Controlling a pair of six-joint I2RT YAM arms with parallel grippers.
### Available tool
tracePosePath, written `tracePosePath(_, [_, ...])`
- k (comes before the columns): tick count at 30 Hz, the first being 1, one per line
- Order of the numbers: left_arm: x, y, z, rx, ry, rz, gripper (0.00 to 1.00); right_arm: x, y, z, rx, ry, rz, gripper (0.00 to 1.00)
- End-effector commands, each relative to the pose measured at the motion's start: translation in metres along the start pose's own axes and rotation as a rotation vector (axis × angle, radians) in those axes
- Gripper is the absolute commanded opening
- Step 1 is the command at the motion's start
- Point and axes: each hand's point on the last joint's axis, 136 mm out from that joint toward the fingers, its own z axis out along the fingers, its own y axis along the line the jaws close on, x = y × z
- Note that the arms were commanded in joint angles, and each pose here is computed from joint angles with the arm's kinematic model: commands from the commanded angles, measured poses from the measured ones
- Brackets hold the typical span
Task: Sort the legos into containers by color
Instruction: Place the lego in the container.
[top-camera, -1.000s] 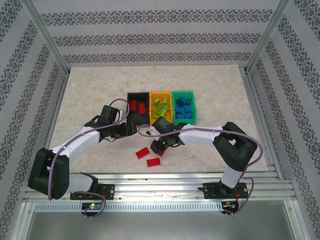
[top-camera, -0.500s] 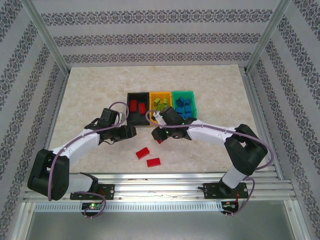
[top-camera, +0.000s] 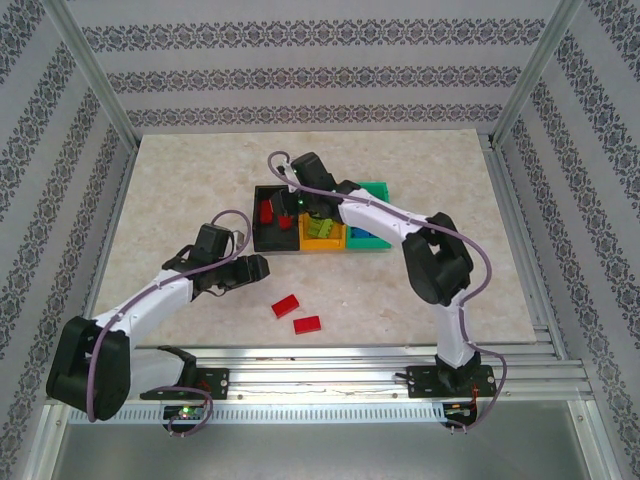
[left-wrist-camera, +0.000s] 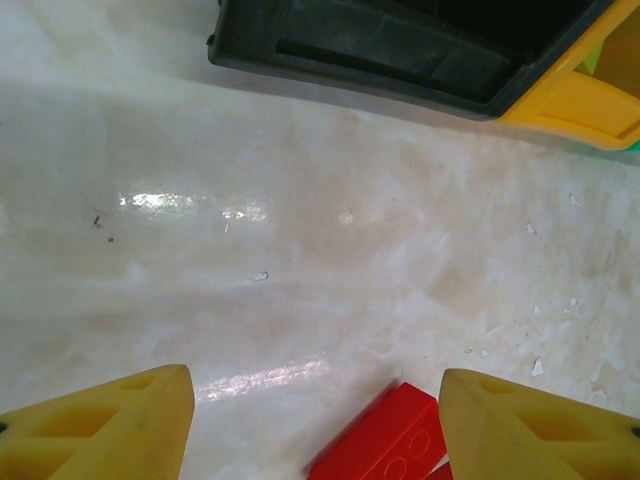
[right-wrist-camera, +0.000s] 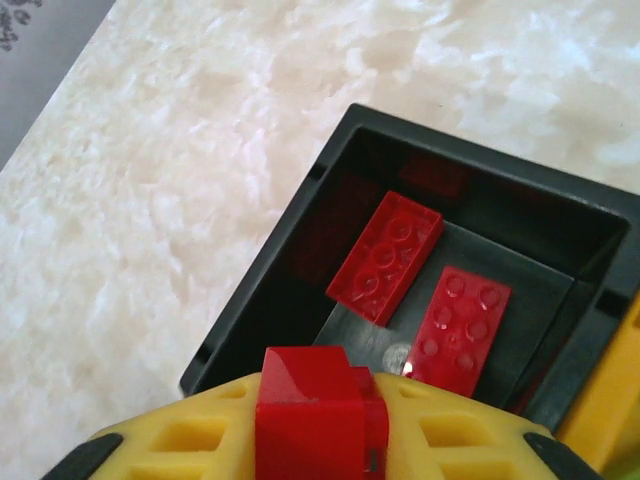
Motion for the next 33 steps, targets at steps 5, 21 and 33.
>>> tracePosePath(5, [0.002,0.004,-0.004,0.001,-0.022,-0.013,0.66,-0.003,0.004,0.009,-0.027,0.040,0.034,0.48])
tracePosePath(21, [-0.010,-0.003,0.014,0.035,-0.014,-0.018,0.66,0.046,-0.004,-0.061,0.047,-0.009,-0.027,0.51])
tracePosePath(33, [-0.001,-0.020,0.014,0.151,0.016,0.054,0.66,0.090,-0.026,-0.096,0.120,-0.016,0.013,0.52])
